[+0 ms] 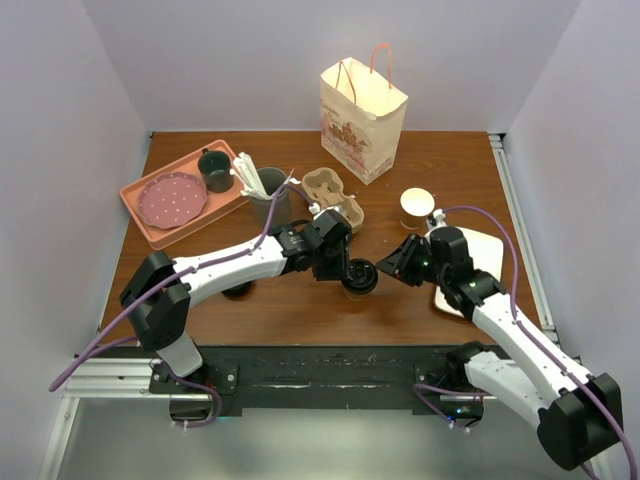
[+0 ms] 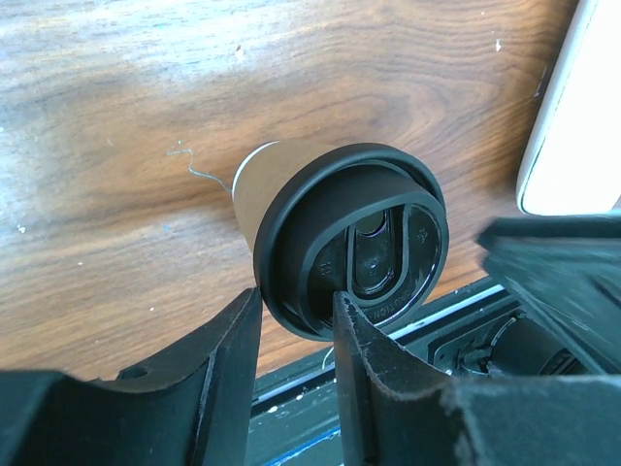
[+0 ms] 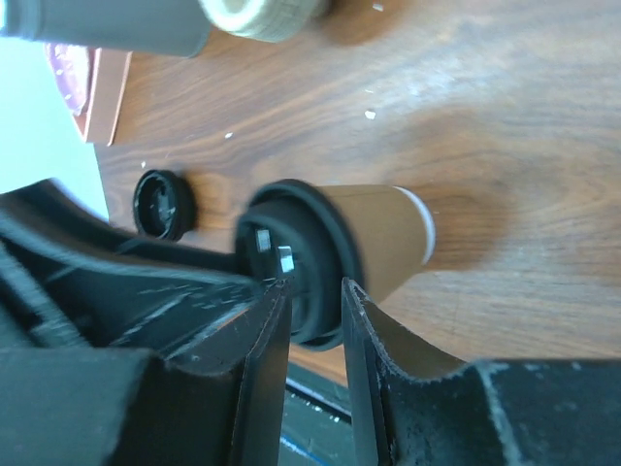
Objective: Pack the takeout coffee
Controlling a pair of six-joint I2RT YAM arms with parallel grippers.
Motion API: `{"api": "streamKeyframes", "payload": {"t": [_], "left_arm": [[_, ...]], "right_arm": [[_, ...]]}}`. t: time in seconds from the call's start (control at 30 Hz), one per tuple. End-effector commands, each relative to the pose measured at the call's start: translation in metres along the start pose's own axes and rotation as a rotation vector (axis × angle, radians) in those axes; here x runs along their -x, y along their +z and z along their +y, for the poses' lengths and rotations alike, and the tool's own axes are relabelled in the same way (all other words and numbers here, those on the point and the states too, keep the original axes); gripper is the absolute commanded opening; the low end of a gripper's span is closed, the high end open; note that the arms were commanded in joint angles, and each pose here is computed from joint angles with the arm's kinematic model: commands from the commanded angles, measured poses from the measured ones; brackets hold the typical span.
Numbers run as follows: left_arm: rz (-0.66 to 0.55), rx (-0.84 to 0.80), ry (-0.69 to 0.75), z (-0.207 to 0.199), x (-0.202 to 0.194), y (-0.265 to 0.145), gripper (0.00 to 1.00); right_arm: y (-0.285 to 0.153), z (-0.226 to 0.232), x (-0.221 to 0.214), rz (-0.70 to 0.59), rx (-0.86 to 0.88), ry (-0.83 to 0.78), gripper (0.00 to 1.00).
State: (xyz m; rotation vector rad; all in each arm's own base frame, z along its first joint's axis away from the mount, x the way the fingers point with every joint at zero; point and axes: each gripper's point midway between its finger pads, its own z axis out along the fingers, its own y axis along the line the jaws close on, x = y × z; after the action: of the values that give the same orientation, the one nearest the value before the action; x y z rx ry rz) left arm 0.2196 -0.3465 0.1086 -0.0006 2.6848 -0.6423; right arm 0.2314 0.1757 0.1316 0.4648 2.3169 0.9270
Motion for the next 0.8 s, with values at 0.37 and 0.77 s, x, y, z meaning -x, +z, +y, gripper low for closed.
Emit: {"api": "streamKeyframes", "payload": {"t": [0.37,0.77], "left_arm": [[0.125,0.234,0.076,0.048,-0.029,0.001,0.40],[0.106,0.220,0.099,0.031,-0.015,0.008,0.41]], "right_arm": [[-0.013,-0.016,-0.036,0.116,0.002,0.015,0.27],[-0.001,-0.009,-0.035,0.132,0.042,0.014,0.29]]}}
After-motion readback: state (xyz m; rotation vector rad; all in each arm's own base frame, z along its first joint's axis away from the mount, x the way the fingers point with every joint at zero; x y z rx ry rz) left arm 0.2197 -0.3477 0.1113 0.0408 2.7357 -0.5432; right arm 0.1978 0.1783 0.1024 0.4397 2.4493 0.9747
